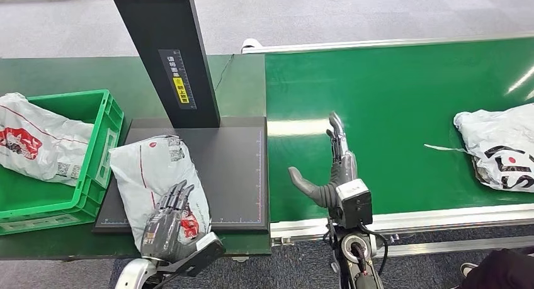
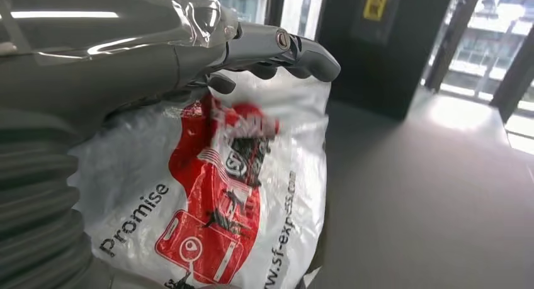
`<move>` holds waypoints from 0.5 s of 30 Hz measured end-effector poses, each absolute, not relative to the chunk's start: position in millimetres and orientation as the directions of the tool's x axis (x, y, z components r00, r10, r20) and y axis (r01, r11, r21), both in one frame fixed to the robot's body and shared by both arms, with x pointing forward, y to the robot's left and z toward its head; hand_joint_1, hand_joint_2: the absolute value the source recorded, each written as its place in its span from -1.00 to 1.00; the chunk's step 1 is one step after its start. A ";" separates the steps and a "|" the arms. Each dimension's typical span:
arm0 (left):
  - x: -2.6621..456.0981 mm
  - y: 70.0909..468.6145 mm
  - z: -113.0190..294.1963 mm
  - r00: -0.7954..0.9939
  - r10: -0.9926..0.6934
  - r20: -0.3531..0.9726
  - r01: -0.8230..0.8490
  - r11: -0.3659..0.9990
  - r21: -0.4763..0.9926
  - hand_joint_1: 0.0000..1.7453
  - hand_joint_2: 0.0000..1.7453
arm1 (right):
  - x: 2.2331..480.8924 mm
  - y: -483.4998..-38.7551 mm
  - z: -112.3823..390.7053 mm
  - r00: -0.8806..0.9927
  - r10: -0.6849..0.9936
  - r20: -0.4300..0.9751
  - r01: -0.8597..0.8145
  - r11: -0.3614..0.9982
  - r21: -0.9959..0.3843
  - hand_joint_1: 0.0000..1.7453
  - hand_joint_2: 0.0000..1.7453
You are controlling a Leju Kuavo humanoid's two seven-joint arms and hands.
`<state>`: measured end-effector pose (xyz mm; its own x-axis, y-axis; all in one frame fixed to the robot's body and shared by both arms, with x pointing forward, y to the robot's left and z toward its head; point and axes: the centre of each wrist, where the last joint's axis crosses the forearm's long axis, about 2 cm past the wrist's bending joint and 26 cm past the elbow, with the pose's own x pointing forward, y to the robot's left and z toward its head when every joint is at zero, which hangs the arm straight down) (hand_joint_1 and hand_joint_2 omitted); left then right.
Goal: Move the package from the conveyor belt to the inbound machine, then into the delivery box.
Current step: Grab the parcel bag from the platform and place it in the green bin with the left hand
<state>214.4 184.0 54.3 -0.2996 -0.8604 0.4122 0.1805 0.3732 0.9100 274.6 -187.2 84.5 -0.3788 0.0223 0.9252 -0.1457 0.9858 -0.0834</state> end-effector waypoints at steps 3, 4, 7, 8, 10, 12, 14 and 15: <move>215.0 181.9 47.0 -0.298 -0.859 0.417 0.220 0.363 0.905 -0.59 1.00 | 276.8 -186.0 84.0 -0.374 0.017 0.927 -0.152 0.985 -0.079 -1.00 1.00; 215.3 181.5 45.1 -0.297 -0.858 0.418 0.230 0.361 0.904 -0.19 1.00 | 277.0 -185.8 83.6 -0.373 0.015 0.928 -0.154 0.985 -0.078 -1.00 1.00; 216.5 181.3 40.9 -0.295 -0.859 0.418 0.251 0.353 0.901 0.81 1.00 | 276.8 -185.3 82.4 -0.367 0.012 0.930 -0.157 0.985 -0.075 -1.00 1.00; 217.1 181.5 40.0 -0.294 -0.860 0.418 0.254 0.351 0.901 0.89 1.00 | 276.7 -185.1 82.1 -0.366 0.011 0.930 -0.159 0.984 -0.075 -1.00 1.00; 219.0 181.9 39.6 -0.294 -0.860 0.417 0.252 0.351 0.902 0.93 1.00 | 276.6 -184.9 81.8 -0.365 0.010 0.931 -0.162 0.984 -0.074 -1.00 1.00; 221.2 182.2 40.2 -0.296 -0.859 0.417 0.237 0.357 0.903 0.95 1.00 | 276.4 -184.8 81.5 -0.364 0.009 0.932 -0.165 0.984 -0.073 -1.00 1.00; 223.2 182.6 41.5 -0.302 -0.857 0.417 0.216 0.365 0.906 0.94 1.00 | 276.2 -184.6 81.2 -0.363 0.008 0.932 -0.165 0.984 -0.073 -1.00 1.00; 224.3 182.8 42.3 -0.306 -0.855 0.418 0.202 0.371 0.906 0.95 1.00 | 276.1 -184.6 81.1 -0.362 0.008 0.932 -0.165 0.984 -0.073 -1.00 1.00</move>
